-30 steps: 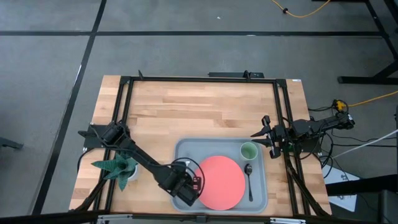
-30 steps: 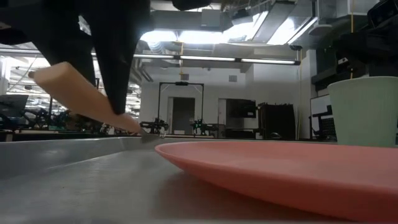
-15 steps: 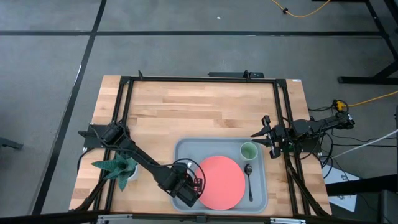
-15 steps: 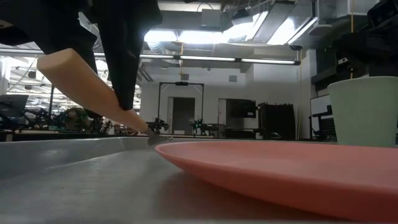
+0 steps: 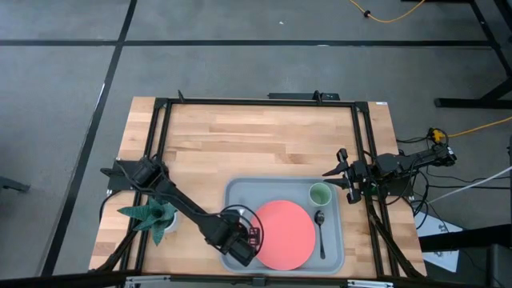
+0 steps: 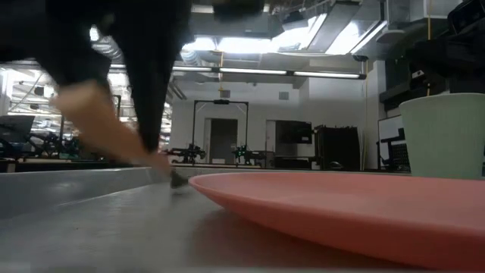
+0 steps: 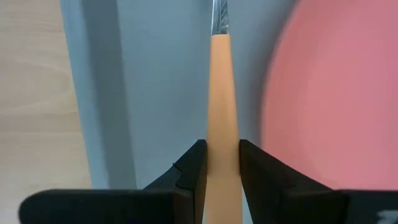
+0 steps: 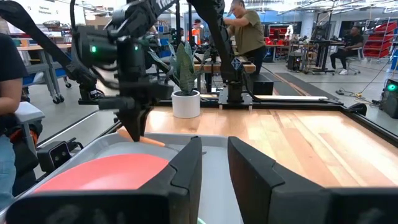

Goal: Pick and place plate/cup/fork/spoon on tray
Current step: Put the orange fork on the gray serving tray to the left of the pink plate

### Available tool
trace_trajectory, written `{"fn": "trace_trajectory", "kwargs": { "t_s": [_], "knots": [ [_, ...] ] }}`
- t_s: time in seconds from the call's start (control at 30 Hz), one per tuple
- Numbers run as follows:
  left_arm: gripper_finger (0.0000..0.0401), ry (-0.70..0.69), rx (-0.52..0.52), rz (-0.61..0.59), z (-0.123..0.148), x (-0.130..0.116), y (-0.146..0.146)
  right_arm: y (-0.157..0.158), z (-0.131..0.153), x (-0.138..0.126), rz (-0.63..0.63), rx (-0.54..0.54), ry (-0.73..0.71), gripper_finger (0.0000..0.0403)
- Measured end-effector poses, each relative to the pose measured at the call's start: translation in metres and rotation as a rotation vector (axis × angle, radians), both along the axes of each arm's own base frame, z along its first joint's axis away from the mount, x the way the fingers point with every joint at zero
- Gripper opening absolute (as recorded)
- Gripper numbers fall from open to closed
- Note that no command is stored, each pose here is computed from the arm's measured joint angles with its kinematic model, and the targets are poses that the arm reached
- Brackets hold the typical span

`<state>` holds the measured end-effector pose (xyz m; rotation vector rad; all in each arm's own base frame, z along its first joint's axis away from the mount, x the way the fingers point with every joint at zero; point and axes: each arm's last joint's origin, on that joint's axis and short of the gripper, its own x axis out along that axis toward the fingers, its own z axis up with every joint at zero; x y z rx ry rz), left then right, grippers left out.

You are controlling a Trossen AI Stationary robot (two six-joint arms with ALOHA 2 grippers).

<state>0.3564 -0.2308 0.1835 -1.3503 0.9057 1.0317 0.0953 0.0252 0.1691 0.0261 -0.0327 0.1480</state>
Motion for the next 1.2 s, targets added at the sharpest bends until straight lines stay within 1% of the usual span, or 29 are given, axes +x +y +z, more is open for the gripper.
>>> {"fn": "trace_trajectory", "kwargs": {
  "t_s": [0.13,0.43,0.73,1.2],
  "knots": [
    [0.0081,0.020,0.005,-0.004,-0.013,0.003,-0.002,0.000,0.000,0.000,0.000,0.000,0.000,0.0083],
    [0.0081,0.017,0.010,0.002,-0.014,0.003,-0.002,0.000,0.000,0.000,0.000,0.000,0.000,0.0083],
    [0.0081,0.033,0.007,0.017,-0.027,0.005,-0.005,0.000,0.000,0.000,0.000,0.000,0.000,0.0083],
    [0.0081,0.023,0.006,0.016,-0.025,0.004,-0.007,0.000,0.000,0.000,0.000,0.000,0.000,0.0083]
  ]
}}
